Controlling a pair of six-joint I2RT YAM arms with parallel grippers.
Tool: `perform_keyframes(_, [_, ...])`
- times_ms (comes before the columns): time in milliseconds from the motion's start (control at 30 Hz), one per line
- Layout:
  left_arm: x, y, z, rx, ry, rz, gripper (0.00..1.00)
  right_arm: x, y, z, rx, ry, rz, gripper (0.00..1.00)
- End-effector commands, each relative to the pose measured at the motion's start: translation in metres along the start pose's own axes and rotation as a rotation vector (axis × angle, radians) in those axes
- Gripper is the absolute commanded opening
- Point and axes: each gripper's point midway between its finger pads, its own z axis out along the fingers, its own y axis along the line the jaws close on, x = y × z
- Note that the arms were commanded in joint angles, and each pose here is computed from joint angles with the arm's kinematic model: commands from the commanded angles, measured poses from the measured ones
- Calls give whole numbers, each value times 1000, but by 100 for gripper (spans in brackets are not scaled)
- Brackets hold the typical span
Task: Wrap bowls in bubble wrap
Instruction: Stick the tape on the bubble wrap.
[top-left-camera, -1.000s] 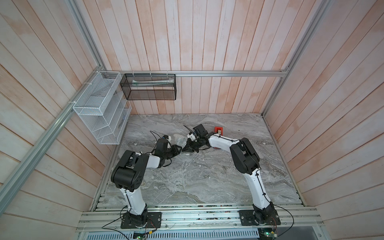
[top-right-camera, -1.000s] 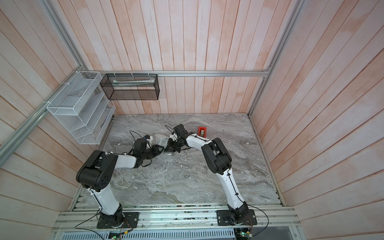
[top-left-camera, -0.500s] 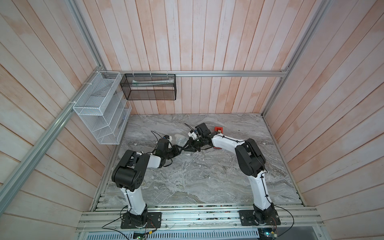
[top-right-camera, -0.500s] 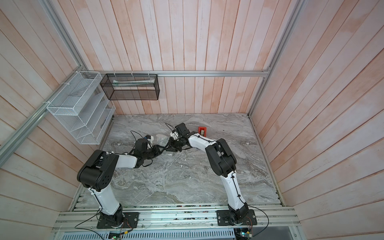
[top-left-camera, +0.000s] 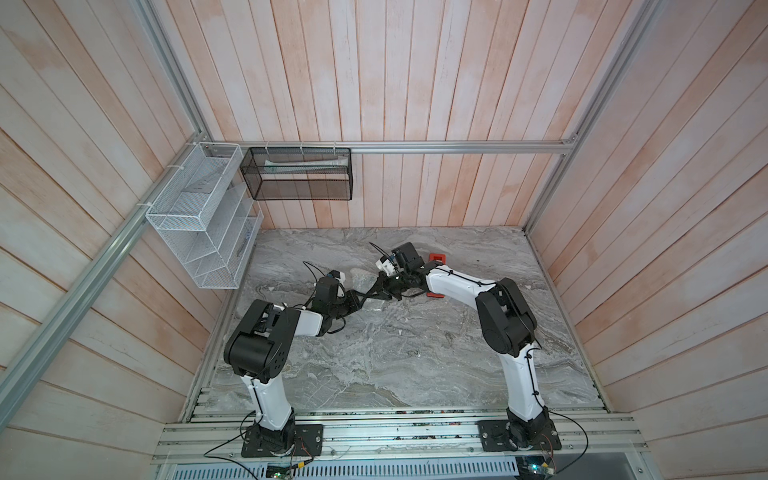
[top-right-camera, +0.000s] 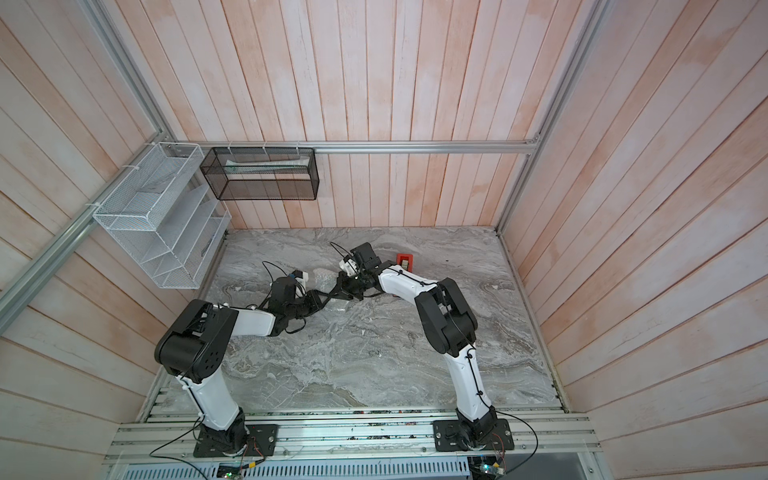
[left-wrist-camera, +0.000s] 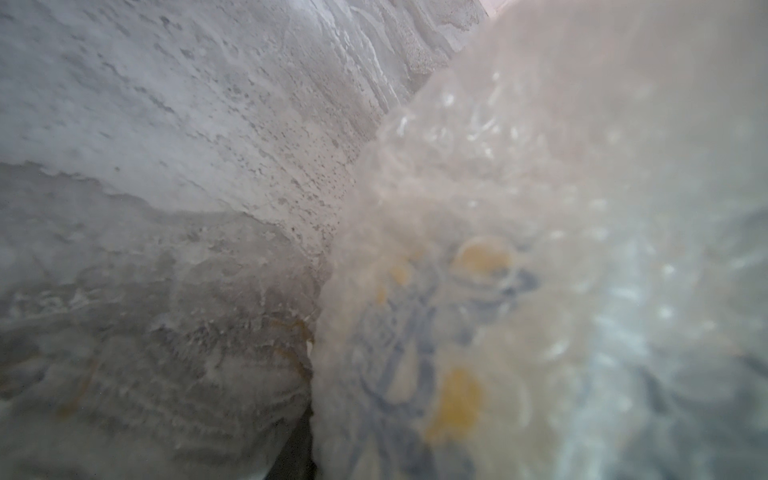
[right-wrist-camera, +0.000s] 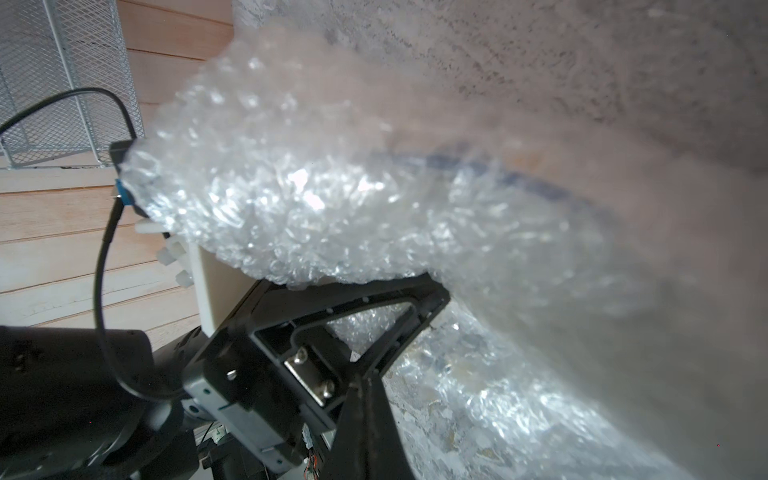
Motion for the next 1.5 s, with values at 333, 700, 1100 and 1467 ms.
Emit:
perform_keyframes(333, [-12, -10, 3, 24, -34, 30, 34, 7, -20, 23, 35, 46, 20, 0])
perform_keyframes(700, [-12, -11, 2, 26, -37, 30, 34, 8, -43, 33, 83, 42, 53, 0])
perform_keyframes(1100, [-14, -9, 1, 13, -47, 17, 34, 35, -81, 37, 150, 78, 127, 0])
perform_keyframes(1467, [-16, 4, 2, -35, -79, -75, 32, 70, -117, 37, 233, 128, 175, 0])
